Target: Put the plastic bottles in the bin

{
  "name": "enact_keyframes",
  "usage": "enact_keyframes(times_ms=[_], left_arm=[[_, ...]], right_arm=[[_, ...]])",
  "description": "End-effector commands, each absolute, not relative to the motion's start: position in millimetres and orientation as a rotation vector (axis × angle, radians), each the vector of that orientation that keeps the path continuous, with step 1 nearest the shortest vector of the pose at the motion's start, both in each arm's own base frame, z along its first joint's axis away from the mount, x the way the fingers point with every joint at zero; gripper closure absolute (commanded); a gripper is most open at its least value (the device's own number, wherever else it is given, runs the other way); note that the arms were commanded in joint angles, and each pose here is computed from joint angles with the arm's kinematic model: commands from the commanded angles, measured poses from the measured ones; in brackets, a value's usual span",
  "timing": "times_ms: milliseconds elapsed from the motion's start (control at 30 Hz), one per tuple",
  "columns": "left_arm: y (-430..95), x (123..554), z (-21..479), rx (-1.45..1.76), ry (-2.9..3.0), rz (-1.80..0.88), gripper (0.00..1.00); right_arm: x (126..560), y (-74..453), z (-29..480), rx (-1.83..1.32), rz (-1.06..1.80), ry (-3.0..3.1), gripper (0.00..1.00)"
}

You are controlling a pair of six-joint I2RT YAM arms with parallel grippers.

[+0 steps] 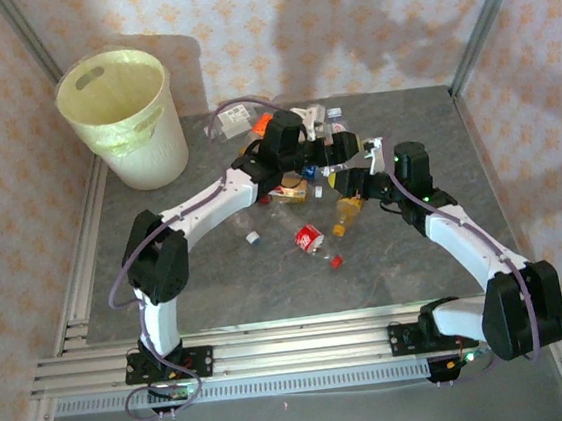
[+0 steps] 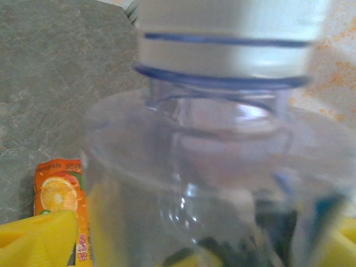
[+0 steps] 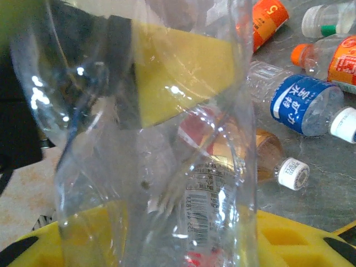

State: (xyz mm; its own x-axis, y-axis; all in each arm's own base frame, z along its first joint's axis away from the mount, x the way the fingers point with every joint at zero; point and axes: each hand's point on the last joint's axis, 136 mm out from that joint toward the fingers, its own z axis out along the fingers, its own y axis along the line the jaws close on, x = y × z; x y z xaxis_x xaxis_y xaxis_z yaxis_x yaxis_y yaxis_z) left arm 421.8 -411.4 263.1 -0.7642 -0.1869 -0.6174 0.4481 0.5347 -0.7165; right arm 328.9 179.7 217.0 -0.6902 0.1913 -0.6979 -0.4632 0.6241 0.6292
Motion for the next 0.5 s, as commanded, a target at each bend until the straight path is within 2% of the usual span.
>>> enact_keyframes(times_ms=[0,167,333,400,467], left_arm=[[-410.8,426.6,278.9,0.244,2.067,-1.22,0.1],[-400.8,436.7,273.6,0.214,2.075,-1.137,0.17],[-405.3,437.9,272.3,0.241,2.093,-1.137,0.33],[-405.5,437.3,270.7,0.247,2.094,-1.139,0.36],[-403.3,438.2,267.7,0.238,2.107,-1.117,0.37]], right_arm=[[325.1,187.4,233.3,-0.284,1.134,2.016,0.69],[316.6,194.5,236.7,-0.344,1.195,2.018,0.68],[313.7,197.4,235.2,-0.365,1.201,2.048,0.68],[313.9,197.0,236.6,-0.366,1.192,2.056,0.63],[312.8,195.6,237.7,-0.375,1.171,2.067,0.52]])
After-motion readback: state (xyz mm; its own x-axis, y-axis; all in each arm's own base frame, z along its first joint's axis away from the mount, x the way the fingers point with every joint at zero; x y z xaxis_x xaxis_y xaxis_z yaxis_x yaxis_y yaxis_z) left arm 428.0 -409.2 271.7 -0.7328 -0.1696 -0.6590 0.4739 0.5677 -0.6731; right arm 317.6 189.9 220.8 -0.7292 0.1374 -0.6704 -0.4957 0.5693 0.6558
